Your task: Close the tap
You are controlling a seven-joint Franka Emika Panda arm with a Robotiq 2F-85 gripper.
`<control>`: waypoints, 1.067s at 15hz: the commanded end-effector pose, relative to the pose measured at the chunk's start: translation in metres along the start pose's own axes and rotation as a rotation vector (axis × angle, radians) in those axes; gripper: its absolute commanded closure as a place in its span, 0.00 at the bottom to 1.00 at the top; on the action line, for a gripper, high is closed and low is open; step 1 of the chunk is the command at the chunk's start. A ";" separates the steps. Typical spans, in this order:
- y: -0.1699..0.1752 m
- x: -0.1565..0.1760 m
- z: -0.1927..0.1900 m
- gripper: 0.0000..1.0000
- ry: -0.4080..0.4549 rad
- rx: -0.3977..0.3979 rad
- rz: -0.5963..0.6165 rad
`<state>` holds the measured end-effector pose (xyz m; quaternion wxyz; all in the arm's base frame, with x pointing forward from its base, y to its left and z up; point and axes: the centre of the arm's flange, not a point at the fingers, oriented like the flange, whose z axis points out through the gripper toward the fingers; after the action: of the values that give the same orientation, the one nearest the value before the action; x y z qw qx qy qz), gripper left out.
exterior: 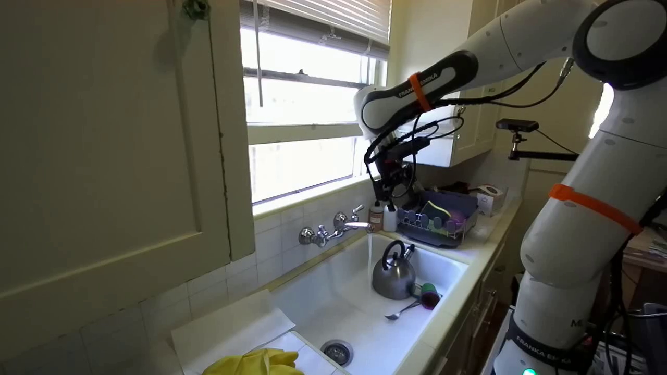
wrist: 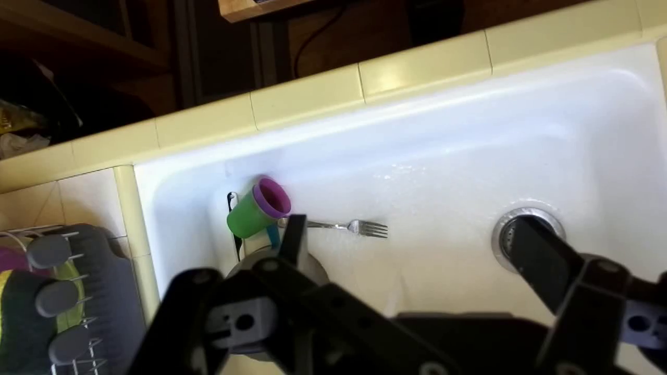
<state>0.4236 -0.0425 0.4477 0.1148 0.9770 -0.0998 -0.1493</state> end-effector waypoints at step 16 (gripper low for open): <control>-0.050 0.084 0.026 0.00 0.325 0.161 0.093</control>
<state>0.4885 -0.0271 0.4055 0.0764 0.9892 -0.1244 -0.0106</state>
